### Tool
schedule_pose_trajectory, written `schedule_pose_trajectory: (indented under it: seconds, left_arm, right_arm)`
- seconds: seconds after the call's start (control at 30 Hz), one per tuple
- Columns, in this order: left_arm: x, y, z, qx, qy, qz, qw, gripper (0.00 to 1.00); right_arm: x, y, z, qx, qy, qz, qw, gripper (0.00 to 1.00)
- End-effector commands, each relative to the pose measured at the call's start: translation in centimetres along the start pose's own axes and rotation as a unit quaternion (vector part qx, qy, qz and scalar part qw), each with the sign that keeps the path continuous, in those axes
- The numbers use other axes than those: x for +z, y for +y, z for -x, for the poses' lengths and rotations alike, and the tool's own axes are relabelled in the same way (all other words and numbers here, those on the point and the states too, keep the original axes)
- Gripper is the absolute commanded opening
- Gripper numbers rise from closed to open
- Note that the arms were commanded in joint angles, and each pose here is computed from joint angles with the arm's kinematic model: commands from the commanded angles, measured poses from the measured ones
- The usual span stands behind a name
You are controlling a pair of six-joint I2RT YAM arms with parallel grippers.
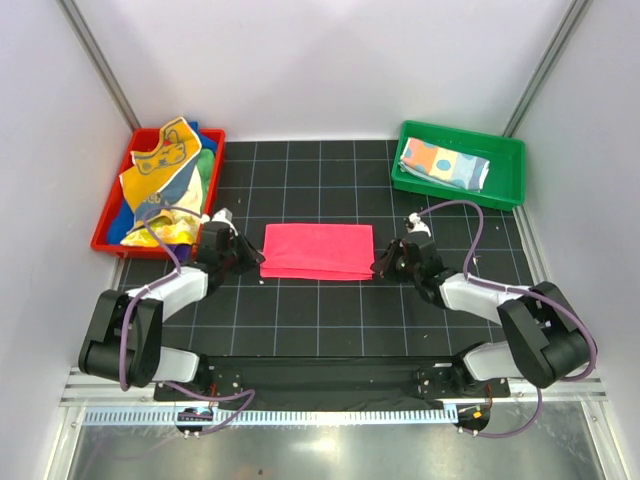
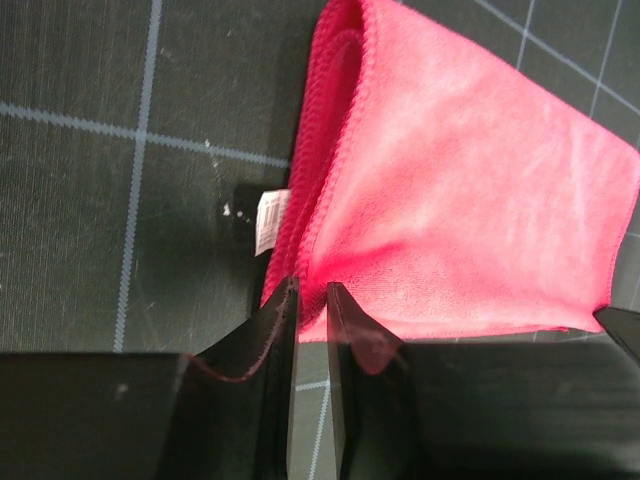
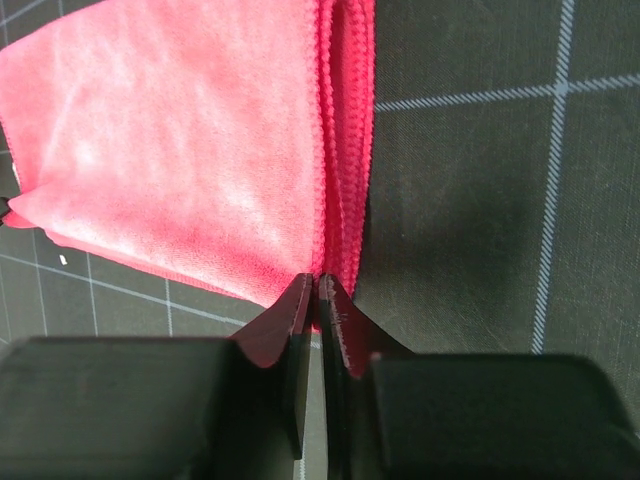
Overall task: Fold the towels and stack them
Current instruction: Fold the towel, then neatly place the folded towel into the bin
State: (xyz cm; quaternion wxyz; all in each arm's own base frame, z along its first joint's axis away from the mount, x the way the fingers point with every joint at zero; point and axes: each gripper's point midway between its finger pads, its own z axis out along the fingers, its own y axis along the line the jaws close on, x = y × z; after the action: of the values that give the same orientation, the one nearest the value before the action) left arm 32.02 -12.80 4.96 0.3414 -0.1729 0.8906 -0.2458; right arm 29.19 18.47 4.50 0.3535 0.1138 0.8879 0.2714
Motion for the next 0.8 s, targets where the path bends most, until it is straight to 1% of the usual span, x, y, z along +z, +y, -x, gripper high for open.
schedule_pose_trajectory:
  seconds: [0.0,0.07,0.1,0.17,0.2,0.27,0.3,0.37,0.43,0.5,0.53,0.57,0.6,0.63,0.67,0.7,0.73,0.77]
  left_arm:
    - [-0.5,0.0,0.1,0.005,-0.011,0.0,1.0,0.22]
    - [-0.8,0.1,0.1,0.004,-0.01,0.006,1.0,0.27]
    - [-1.2,-0.2,0.4,0.005,-0.014,0.004,1.0,0.29]
    - [-1.9,-0.7,1.2,0.009,-0.021,0.005,1.0,0.3]
    - [-2.6,-0.6,1.4,0.011,-0.023,0.015,1.0,0.31]
    - [-3.5,-1.0,2.4,0.021,-0.031,0.023,0.999,0.33]
    - [-3.9,-0.8,2.3,0.023,-0.026,0.033,0.999,0.33]
    - [-4.6,-1.7,2.8,0.03,-0.034,0.02,0.999,0.34]
    - [-4.8,-3.0,3.0,0.039,-0.026,0.012,0.999,0.34]
    - [-4.6,-4.7,3.7,0.049,-0.032,-0.002,0.998,0.34]
    - [-4.3,-5.2,3.8,0.052,-0.031,-0.002,0.998,0.34]
    - [-3.4,-5.6,3.1,0.059,-0.017,0.0,0.998,0.33]
    - [-2.9,-5.9,3.1,0.059,-0.015,0.002,0.998,0.33]
    - [-2.6,-6.8,3.6,0.06,-0.021,-0.005,0.998,0.32]
    - [-1.4,-6.9,3.0,0.06,-0.011,-0.001,0.998,0.31]
    - [-0.9,-6.9,2.9,0.053,-0.007,0.0,0.999,0.28]
    - [-0.4,-6.9,2.8,0.05,-0.003,0.003,0.999,0.25]
    - [0.4,-6.3,2.3,0.048,0.003,0.015,0.999,0.23]
  right_arm:
    - [0.3,0.0,0.5,0.0,-0.019,-0.003,1.0,0.17]
    - [0.2,-0.1,0.5,0.001,-0.017,-0.007,1.0,0.2]
    - [0.1,-0.1,0.5,0.001,-0.016,-0.009,1.0,0.25]
    - [-0.3,-0.2,0.8,-0.001,-0.016,-0.018,1.0,0.3]
    - [-0.6,-0.1,0.9,-0.001,-0.016,-0.018,1.0,0.34]
    - [-1.5,-0.6,1.9,-0.008,-0.035,-0.043,0.998,0.37]
    - [-1.8,-0.6,2.3,-0.01,-0.04,-0.048,0.998,0.37]
    - [-2.7,-0.3,3.1,-0.015,-0.05,-0.052,0.997,0.37]
    - [-3.1,0.5,4.0,-0.017,-0.059,-0.048,0.997,0.37]
    - [-3.2,1.4,4.4,-0.019,-0.064,-0.041,0.997,0.36]
    - [-3.1,1.8,4.5,-0.02,-0.065,-0.039,0.997,0.37]
    - [-3.0,2.8,5.1,-0.023,-0.07,-0.031,0.997,0.37]
    - [-2.3,3.2,4.4,-0.028,-0.058,-0.033,0.997,0.36]
    - [-1.9,4.0,4.8,-0.029,-0.059,-0.027,0.997,0.36]
    - [-1.3,4.5,4.7,-0.03,-0.057,-0.02,0.998,0.36]
    - [-0.8,4.7,4.5,-0.028,-0.052,-0.018,0.998,0.35]
    - [0.1,4.4,3.7,-0.024,-0.035,-0.022,0.999,0.34]
    - [0.5,4.5,3.5,-0.021,-0.034,-0.016,0.999,0.33]
